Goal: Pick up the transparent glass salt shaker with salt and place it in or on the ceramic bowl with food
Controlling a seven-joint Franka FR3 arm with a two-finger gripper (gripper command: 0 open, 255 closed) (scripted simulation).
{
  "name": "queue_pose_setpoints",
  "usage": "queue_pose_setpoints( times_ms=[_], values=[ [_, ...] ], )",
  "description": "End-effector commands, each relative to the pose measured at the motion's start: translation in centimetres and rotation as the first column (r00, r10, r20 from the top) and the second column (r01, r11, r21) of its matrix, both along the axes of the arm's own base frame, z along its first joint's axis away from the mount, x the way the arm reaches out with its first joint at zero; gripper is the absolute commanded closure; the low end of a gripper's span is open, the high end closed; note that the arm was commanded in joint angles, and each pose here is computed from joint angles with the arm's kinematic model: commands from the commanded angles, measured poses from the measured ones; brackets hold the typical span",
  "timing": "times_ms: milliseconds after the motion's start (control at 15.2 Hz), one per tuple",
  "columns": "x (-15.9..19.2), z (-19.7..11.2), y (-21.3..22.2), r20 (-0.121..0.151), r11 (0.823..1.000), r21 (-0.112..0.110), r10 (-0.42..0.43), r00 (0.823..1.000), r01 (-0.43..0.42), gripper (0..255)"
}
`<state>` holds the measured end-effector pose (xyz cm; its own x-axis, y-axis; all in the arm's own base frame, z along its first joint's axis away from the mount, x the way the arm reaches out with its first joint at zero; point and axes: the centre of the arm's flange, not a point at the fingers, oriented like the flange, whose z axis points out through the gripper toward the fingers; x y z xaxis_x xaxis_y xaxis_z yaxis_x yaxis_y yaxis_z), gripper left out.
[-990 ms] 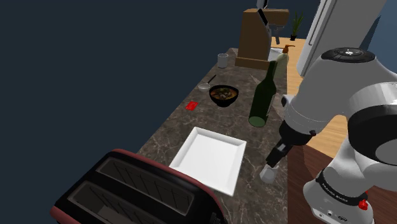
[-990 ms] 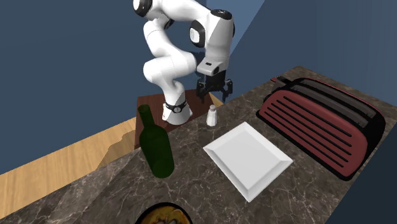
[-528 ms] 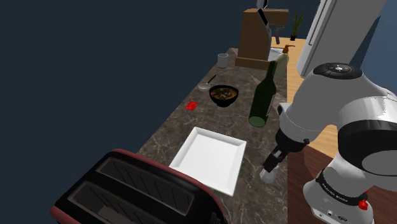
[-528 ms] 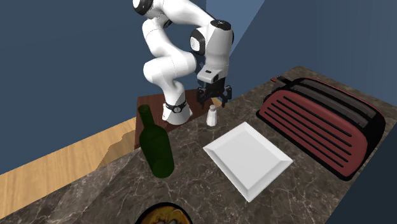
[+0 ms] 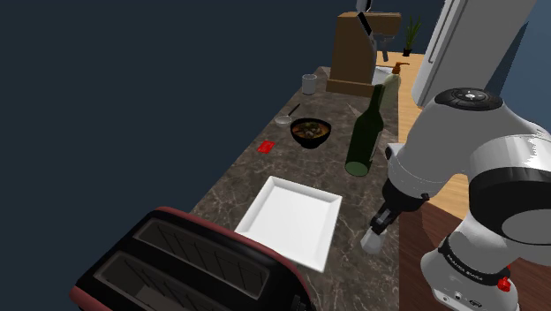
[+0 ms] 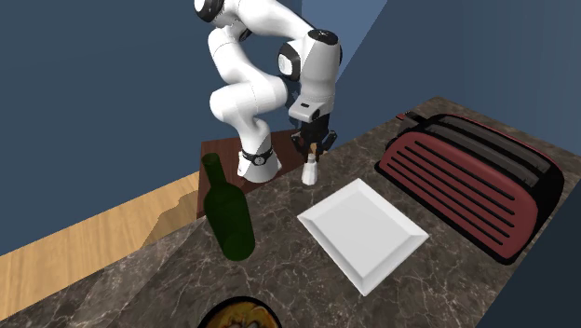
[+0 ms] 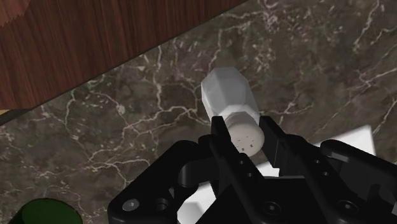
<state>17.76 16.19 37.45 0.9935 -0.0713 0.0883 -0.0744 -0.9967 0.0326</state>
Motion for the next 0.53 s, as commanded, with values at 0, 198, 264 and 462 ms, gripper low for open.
queue_pose_setpoints(
  times_ms=[0, 198, 264, 462],
  values=[
    [0.00, -0.01, 0.00, -0.001, 1.000, 0.000, 0.000, 1.000, 0.000, 255],
    [-0.01, -0.01, -0.01, -0.001, 1.000, 0.000, 0.000, 1.000, 0.000, 255],
    [-0.01, -0.01, 0.00, -0.001, 1.000, 0.000, 0.000, 1.000, 0.000, 255],
    [0.00, 0.51, 0.00, -0.001, 1.000, 0.000, 0.000, 1.000, 0.000, 255]
  ],
)
